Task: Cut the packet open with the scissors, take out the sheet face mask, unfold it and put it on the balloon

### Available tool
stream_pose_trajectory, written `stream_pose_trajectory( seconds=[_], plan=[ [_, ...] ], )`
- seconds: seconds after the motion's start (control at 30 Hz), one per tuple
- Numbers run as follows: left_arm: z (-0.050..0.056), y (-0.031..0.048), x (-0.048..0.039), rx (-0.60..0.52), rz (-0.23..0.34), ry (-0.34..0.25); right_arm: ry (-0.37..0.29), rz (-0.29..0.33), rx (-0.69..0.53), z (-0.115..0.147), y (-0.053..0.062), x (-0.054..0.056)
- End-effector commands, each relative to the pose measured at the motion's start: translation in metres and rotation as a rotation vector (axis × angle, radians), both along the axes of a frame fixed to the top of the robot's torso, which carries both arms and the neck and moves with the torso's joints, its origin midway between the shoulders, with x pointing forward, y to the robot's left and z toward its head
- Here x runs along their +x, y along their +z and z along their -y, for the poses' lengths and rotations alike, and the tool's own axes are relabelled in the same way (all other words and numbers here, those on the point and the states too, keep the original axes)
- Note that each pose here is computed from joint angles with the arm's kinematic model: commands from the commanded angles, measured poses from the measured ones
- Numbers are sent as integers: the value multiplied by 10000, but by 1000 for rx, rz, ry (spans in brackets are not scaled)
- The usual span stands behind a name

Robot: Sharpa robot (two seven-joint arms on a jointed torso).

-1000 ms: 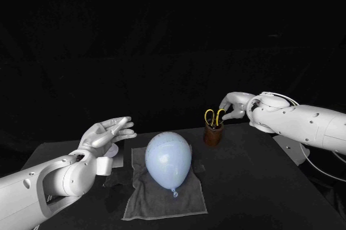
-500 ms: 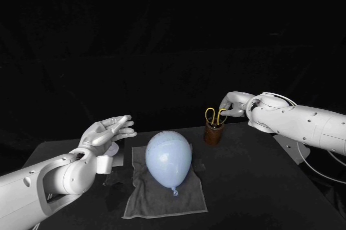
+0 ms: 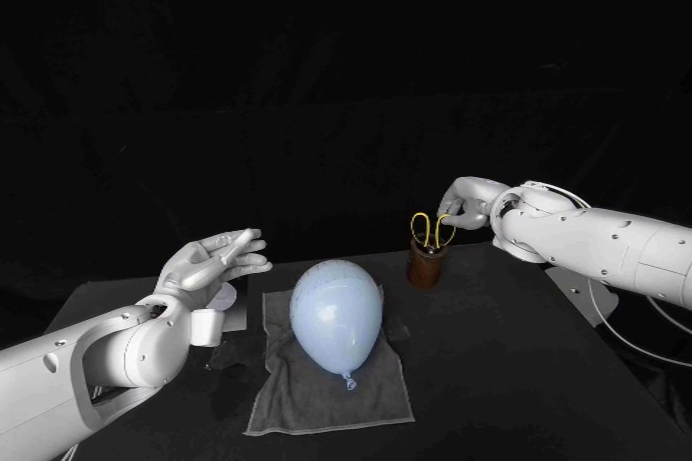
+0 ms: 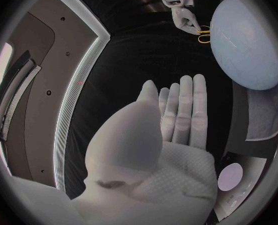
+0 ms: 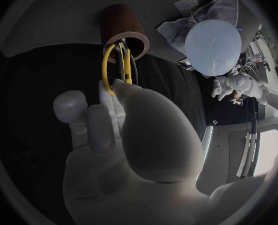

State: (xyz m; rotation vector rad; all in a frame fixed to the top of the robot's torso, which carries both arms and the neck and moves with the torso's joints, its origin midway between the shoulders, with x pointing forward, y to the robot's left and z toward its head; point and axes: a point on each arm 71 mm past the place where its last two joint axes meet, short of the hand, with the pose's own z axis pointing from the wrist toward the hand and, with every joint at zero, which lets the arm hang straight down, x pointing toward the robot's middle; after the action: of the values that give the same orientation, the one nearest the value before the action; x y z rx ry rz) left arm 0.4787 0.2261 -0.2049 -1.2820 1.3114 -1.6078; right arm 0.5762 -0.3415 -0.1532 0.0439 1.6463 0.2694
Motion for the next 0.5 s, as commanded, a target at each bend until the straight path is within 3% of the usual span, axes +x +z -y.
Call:
stream_pose_trajectory(
  seconds=[0.03,0.5],
  plan=[
    [9,20,2,-5,2,-1,-24,68,-14,18,52,-8],
    [3,16,5,-2,-3,0,-6,178,18,-40,152,-80]
  ],
)
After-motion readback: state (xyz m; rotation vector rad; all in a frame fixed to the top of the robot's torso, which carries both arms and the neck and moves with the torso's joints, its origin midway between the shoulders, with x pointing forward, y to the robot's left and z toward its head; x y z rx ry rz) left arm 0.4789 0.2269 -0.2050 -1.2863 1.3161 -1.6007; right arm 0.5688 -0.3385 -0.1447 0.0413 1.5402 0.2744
